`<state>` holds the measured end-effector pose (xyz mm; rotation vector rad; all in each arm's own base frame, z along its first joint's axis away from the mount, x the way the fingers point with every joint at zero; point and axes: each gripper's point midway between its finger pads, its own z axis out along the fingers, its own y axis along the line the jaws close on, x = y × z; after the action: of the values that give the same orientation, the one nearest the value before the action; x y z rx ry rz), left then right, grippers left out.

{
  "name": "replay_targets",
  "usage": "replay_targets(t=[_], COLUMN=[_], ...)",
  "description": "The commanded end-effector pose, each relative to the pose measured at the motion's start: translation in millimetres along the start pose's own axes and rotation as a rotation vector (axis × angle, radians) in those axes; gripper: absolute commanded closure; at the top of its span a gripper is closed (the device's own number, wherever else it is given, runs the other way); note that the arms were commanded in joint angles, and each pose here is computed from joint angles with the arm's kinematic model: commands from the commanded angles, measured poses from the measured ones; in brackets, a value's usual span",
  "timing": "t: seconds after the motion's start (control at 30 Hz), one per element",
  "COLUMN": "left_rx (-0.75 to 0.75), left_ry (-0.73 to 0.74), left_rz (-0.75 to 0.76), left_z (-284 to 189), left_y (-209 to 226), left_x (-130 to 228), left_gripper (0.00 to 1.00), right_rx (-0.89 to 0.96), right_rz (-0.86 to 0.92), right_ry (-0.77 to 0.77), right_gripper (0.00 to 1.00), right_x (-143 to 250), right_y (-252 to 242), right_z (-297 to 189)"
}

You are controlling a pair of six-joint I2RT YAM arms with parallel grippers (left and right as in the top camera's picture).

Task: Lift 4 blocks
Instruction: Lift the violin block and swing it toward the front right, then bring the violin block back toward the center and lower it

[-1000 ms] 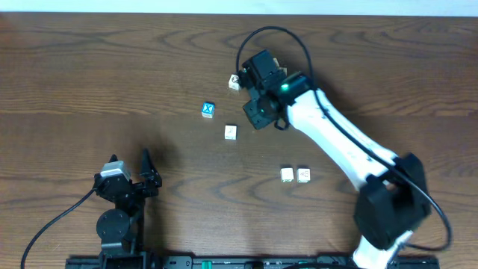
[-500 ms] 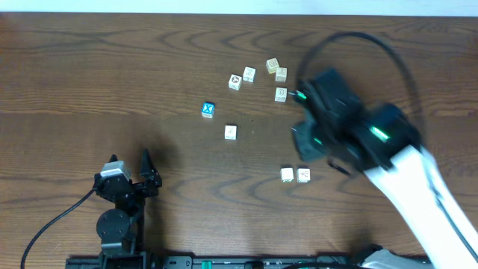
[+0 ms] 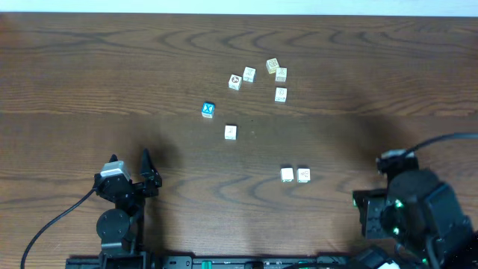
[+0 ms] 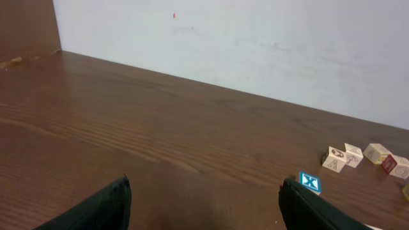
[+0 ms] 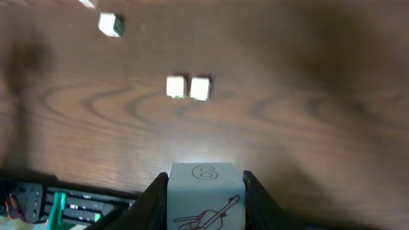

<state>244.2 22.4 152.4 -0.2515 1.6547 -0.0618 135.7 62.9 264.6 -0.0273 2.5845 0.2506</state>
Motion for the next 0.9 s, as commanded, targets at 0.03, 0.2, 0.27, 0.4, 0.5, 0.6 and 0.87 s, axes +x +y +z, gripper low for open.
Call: replay_targets(t=[0.03, 0.2, 0.27, 0.4, 0.5, 0.6, 0.87], left_rx=[-0.032, -0.032, -0.032, -0.032, -0.032, -0.032, -0.032], left_ry=[0.055, 0.055, 0.055, 0.055, 0.055, 0.054, 0.055], left_rz=[0.007, 0.007, 0.007, 0.007, 0.007, 0.007, 0.007], left_z=[0, 0, 0, 0, 0, 0, 0], left_y=[7, 7, 7, 7, 7, 7, 7], left_x=[17, 17, 17, 17, 17, 17, 17], left_gripper=[0.26, 0.25, 0.26, 0.26, 0.25, 0.25, 0.26], right_rx=[-0.064, -0.164, -0.181, -0.175, -0.163, -0.177, -0.156], right_rz=[0.056, 0.061, 0.060, 0.055, 0.004, -0.055, -0.178], right_ry=[0.093, 0.045, 0.016, 0.025, 0.093, 0.171, 0.247], right_gripper=[0.91, 0.82, 0.78, 0.73, 0.75, 0.79, 0.82], right_x=[29, 22, 15, 10, 16, 30, 54], right_y=[10, 39, 46, 57, 65, 79, 106], right_z=[42, 118, 144, 192, 226, 254, 279])
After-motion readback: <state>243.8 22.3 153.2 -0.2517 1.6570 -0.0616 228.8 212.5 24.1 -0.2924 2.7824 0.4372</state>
